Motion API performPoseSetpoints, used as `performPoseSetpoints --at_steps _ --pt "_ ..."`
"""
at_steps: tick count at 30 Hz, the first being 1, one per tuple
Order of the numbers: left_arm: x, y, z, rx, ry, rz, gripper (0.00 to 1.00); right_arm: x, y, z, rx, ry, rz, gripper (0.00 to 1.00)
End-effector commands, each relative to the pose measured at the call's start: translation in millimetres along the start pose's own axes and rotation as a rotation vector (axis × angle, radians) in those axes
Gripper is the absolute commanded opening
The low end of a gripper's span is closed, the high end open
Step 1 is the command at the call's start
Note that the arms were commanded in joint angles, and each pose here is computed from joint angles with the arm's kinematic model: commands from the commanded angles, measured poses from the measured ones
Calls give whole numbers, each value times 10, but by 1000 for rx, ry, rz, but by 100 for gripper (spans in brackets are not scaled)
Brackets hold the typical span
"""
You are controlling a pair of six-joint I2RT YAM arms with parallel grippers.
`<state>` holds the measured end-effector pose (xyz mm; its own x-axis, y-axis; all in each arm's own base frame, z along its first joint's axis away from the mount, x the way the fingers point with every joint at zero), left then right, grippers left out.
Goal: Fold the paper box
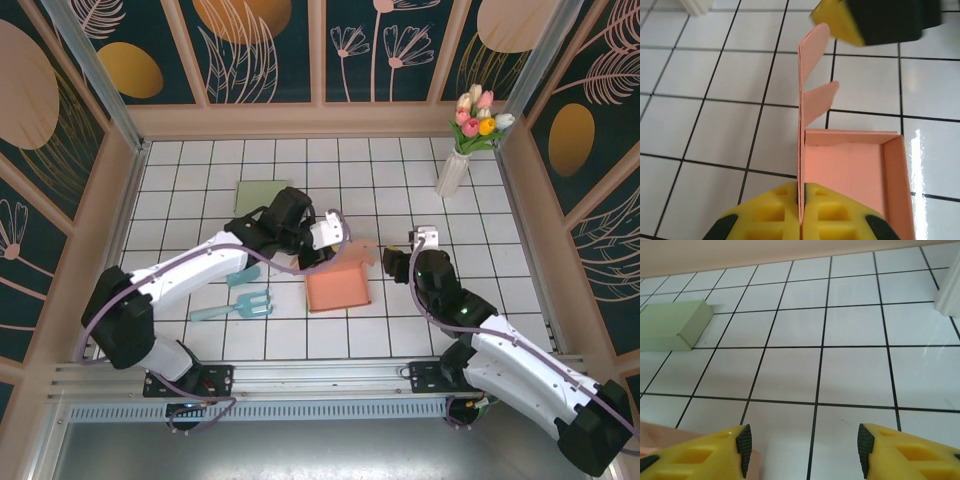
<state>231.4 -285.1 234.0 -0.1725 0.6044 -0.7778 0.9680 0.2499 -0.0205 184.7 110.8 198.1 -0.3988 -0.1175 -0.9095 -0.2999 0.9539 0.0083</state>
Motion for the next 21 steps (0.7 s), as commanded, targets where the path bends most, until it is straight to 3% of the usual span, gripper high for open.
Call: performPoseSetpoints --at_steps 1,8,15,21 --pt "-67 -151 -202 50 -90 142 0 -63 102 3 -132 -59 -103 59" --pt "-76 -265 -364 67 -161 182 0 -86 424 -84 -499 -142 -173 53" --pt "-84 -206 -329 32 -136 180 0 -107 529 -158 -632 -173 -200 47" --pt "-92 -306 -378 118 -163 195 0 -109 557 -154 -659 -184 -216 42"
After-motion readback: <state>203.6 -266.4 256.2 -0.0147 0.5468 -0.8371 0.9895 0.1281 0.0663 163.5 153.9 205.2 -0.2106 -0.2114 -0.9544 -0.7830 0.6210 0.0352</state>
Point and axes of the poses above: each hand's point on the last joint's axis, 136 mm out from that joint toward the fingers, its own z axis out along the fingers, its own y axis along the line the jaws close on, x = y × z, the point moved 8 cm from there along -z, back along the fingers, and after that the axes turned 10 degrees about -z, right-handed, at the moved point
